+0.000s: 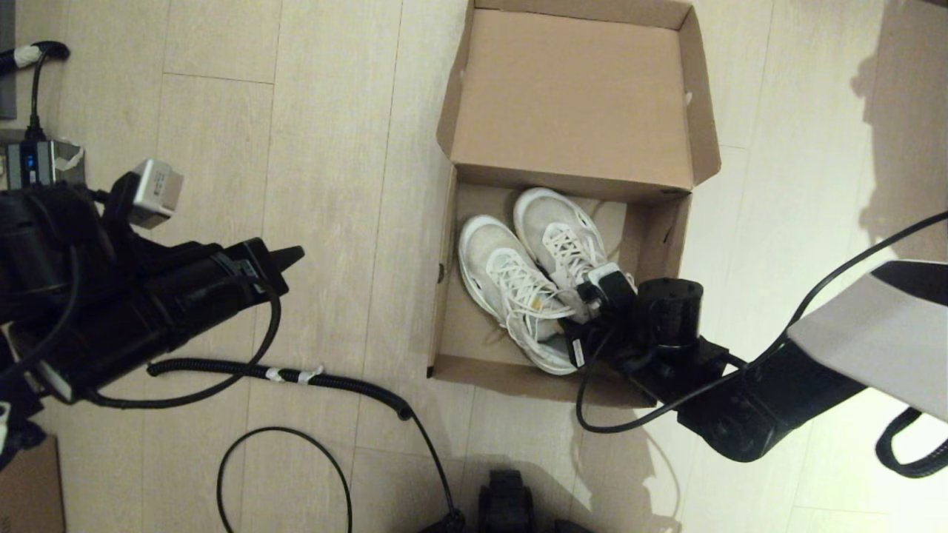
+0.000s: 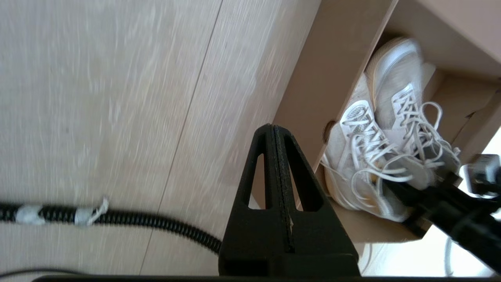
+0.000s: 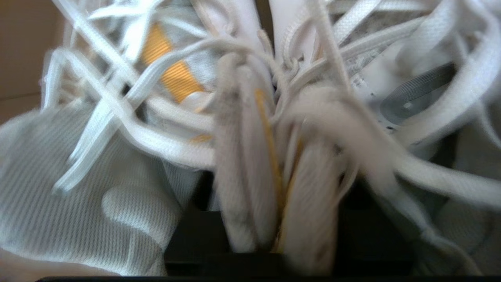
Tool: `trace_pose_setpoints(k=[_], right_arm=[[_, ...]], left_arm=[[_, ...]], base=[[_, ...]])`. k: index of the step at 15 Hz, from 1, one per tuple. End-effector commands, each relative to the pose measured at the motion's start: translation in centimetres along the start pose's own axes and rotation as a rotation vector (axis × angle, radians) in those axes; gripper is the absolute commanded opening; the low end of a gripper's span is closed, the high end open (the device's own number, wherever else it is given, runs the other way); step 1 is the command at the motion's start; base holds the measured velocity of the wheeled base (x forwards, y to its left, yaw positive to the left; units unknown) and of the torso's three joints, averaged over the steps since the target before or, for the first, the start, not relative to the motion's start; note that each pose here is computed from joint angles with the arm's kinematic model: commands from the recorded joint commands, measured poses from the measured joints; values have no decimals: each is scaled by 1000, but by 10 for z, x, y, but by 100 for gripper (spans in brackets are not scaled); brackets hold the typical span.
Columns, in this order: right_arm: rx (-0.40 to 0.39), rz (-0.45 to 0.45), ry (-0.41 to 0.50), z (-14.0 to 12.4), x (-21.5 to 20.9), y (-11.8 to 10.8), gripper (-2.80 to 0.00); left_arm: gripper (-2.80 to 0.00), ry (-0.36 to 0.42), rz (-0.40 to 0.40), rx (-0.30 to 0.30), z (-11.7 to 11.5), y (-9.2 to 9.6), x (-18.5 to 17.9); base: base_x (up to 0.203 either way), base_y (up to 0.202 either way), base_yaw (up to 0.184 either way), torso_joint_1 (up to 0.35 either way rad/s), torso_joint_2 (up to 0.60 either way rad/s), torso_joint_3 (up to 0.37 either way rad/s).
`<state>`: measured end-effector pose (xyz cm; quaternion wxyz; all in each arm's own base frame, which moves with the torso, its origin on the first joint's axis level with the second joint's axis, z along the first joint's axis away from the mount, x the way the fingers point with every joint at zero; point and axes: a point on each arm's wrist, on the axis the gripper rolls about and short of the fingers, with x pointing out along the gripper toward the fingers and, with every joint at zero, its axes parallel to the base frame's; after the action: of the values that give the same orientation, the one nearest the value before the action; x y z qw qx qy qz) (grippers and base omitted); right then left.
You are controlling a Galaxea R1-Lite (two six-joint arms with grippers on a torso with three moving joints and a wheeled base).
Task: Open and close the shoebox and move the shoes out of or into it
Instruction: Put the shoes out of the shoe box
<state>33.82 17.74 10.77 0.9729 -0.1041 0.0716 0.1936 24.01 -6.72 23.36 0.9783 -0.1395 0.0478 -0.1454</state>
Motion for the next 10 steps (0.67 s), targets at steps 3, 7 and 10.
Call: trace_pose_setpoints(k=[3, 7, 10], right_arm=[[53, 112, -44, 61, -61, -13, -280], [167, 218, -23, 100, -132, -25, -280], [230, 235, -47, 123, -193, -36, -280]], left_arm=[[-280, -90, -34, 4, 26, -11, -24], [-280, -116, -43, 4, 41, -17, -58], [-280, -99, -28, 3, 42, -17, -78]], base=[[0, 0, 0, 0, 0, 0], [0, 0, 0, 0, 0, 0], [0, 0, 0, 0, 0, 0]])
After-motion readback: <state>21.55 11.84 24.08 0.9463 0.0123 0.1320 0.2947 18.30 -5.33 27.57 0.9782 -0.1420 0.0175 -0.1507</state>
